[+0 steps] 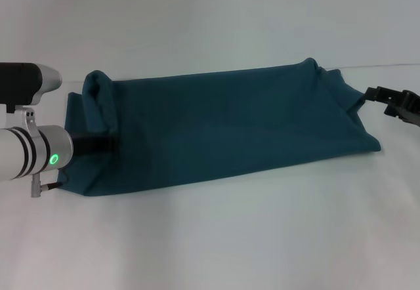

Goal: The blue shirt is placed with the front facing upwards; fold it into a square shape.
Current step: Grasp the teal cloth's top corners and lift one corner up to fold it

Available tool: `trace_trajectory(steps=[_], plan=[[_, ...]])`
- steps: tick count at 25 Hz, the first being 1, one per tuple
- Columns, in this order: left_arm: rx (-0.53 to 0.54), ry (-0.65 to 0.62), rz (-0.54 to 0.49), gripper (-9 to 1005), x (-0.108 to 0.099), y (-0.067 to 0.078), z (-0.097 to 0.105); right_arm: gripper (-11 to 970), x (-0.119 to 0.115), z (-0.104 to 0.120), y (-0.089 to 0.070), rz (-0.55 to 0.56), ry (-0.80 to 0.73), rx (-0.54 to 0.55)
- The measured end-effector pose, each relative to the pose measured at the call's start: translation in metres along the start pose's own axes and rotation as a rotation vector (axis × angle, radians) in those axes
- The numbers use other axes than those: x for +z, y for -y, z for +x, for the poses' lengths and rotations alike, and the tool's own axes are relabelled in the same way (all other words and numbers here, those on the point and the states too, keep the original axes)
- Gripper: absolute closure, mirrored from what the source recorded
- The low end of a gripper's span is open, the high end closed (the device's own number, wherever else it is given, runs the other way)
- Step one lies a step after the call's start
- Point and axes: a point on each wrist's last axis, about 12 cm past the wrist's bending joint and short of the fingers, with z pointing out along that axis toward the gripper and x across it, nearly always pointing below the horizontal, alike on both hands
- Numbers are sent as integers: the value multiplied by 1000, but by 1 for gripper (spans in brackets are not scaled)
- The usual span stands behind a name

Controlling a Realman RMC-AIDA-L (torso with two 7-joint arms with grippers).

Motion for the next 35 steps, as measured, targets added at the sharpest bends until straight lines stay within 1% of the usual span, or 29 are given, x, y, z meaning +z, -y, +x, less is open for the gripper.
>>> trace_trajectory(steps=[6,16,19,24,31,35], plan=[[-5,1,-15,915,-1,-4,3,151,2,0,-1,-2,2,8],[-53,25,-77,878,-7,-22,11,151,1,1,-1,-5,0,22],[-52,22,-79,867,-7,-23,12,151,1,-1,-2,-4,3,20],[-39,15,-72,849,-7,-20,15,151,2,-4,-1,9,13,24],[-42,44,-92,823,-13,-25,12,151,6,-9,-3,22,26,16],[-54,57,-103,715,-16,-30,10,151,7,-12,-5,24,36,14]])
